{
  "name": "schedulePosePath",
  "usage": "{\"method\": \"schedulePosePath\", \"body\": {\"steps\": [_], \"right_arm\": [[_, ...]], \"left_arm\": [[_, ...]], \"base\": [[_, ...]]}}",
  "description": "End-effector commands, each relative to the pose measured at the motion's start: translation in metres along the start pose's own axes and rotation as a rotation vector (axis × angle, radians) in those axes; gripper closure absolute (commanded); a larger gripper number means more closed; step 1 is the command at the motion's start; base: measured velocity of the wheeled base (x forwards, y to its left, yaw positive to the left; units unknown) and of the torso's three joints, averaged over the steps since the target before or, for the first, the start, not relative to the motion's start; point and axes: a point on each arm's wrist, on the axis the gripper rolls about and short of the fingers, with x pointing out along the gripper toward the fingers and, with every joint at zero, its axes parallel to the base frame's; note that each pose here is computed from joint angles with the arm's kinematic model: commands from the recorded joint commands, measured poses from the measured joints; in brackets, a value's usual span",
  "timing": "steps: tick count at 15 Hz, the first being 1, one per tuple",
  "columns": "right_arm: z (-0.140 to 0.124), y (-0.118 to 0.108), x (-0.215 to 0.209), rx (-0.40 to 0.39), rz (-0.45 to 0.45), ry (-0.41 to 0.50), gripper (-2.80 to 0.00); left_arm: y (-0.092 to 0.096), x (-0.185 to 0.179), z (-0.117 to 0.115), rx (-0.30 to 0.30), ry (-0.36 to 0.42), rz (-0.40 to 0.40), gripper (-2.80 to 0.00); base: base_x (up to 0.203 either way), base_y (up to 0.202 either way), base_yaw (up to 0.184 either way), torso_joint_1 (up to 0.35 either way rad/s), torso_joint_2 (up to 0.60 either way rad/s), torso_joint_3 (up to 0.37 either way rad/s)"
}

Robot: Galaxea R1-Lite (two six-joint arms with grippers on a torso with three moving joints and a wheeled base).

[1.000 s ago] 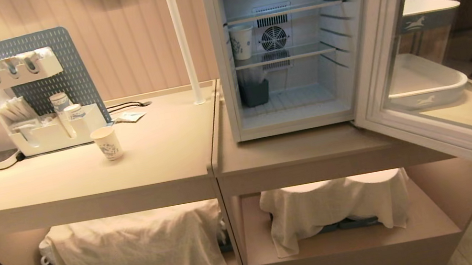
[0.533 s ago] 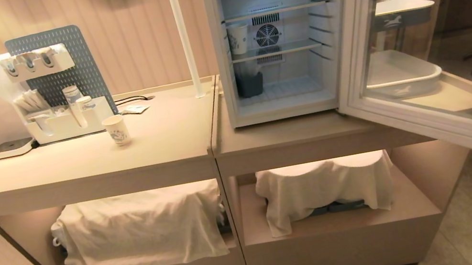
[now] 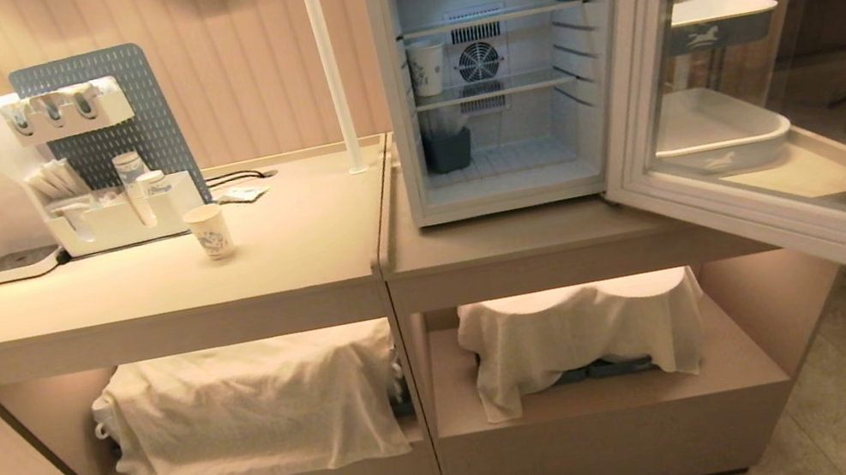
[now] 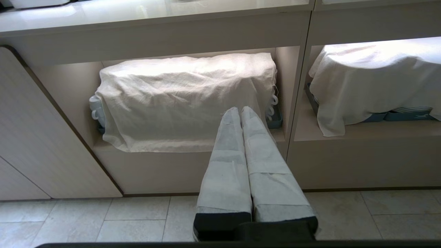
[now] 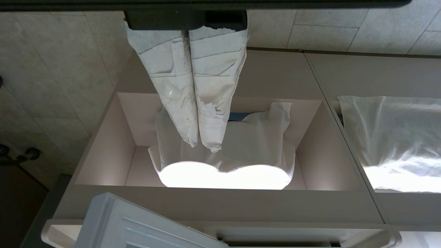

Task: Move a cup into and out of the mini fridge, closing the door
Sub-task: Close the freezer door

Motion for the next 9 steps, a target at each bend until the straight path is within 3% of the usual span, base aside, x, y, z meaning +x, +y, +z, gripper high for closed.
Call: {"method": "schedulePosePath", "body": {"steps": [1, 4, 9], "right_arm": [[-0.0001, 0.0, 0.0, -0.002, 0.0, 0.0, 0.0], [-0.0004, 0.0, 0.0001, -0.003, 0.0, 0.001, 0.0], [-0.0004, 0.0, 0.0001, -0.003, 0.002, 0.001, 0.0]], "left_arm": [[0.0, 0.0001, 0.0, 0.002, 0.001, -0.001, 0.0], [0.0, 0.0001, 0.0002, 0.003, -0.001, -0.001, 0.0], [0.0, 0.0, 0.0001, 0.002, -0.002, 0.0, 0.0]], "base": [[0.0, 0.0, 0.0, 0.0, 0.0, 0.0], [-0.001, -0.061, 0.001, 0.001, 0.0, 0.001], [0.0, -0.191, 0.001, 0.002, 0.0, 0.002]]}}
